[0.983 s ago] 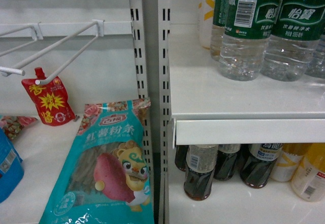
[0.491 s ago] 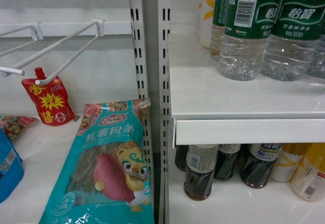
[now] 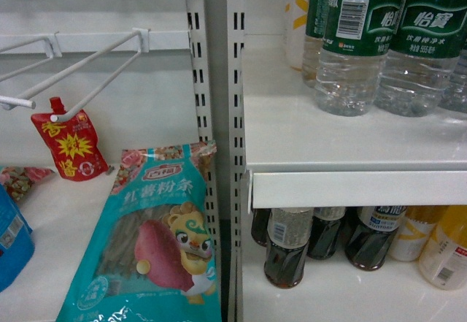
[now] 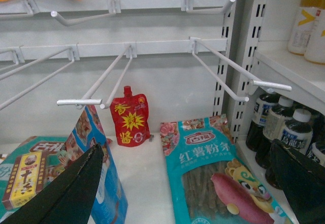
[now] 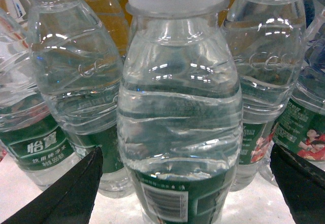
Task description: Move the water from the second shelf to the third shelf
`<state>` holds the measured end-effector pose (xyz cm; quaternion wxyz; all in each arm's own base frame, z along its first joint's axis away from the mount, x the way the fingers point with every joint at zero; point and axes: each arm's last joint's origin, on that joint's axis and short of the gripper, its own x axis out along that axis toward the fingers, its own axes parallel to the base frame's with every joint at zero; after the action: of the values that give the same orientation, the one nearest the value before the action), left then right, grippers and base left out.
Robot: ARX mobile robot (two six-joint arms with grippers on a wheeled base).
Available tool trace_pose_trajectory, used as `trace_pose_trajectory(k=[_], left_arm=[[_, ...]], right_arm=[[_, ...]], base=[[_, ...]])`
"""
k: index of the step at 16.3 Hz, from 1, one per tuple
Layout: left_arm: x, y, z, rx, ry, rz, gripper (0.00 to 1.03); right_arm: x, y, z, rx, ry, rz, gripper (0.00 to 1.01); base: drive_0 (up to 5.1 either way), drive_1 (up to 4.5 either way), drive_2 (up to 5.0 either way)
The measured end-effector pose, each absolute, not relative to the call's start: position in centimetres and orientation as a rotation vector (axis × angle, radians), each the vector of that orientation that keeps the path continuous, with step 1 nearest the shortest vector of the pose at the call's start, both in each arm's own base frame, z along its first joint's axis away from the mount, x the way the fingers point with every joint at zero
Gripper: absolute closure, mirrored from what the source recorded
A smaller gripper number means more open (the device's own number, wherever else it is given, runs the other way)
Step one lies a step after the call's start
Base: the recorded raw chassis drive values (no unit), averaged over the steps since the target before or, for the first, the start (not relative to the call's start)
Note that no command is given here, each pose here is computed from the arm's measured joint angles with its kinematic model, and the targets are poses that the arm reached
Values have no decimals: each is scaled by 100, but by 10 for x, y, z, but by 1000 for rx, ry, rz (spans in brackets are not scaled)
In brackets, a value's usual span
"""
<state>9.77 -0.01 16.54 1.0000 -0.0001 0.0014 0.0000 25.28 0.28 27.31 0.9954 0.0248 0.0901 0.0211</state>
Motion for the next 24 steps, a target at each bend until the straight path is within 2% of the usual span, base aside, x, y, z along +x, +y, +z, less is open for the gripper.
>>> trace_pose_trajectory(k=[8, 13, 14, 15, 16, 18, 21, 22, 24], left_arm=[[98, 0, 165, 0, 3, 0, 5], [98, 0, 165, 0, 3, 0, 5], [98, 0, 165, 0, 2, 0, 5], [98, 0, 165, 0, 3, 0, 5], [98, 0, 165, 0, 3, 1, 5], [98, 0, 166, 0, 2, 0, 5], [98, 0, 165, 0, 3, 0, 5], [98, 0, 165, 0, 2, 0, 5], [98, 0, 165, 0, 2, 0, 5]], right_arm=[[189, 3, 285, 29, 128, 60, 3], [156, 11, 279, 18, 140, 52, 3], [150, 11, 281, 15, 30, 15, 10], [143, 6, 274, 13, -28, 23, 21], [136, 0, 258, 7, -27, -9, 34], [130, 0, 231, 6, 20, -1, 59], [124, 0, 219, 6, -14, -1, 94], [122, 0, 210, 4, -1, -1, 99], [118, 0, 200, 3, 3, -1, 99]], base=[[0, 0, 0], [0, 0, 0], [0, 0, 0], [0, 0, 0], [0, 0, 0], [0, 0, 0], [0, 0, 0], [0, 0, 0], [0, 0, 0]])
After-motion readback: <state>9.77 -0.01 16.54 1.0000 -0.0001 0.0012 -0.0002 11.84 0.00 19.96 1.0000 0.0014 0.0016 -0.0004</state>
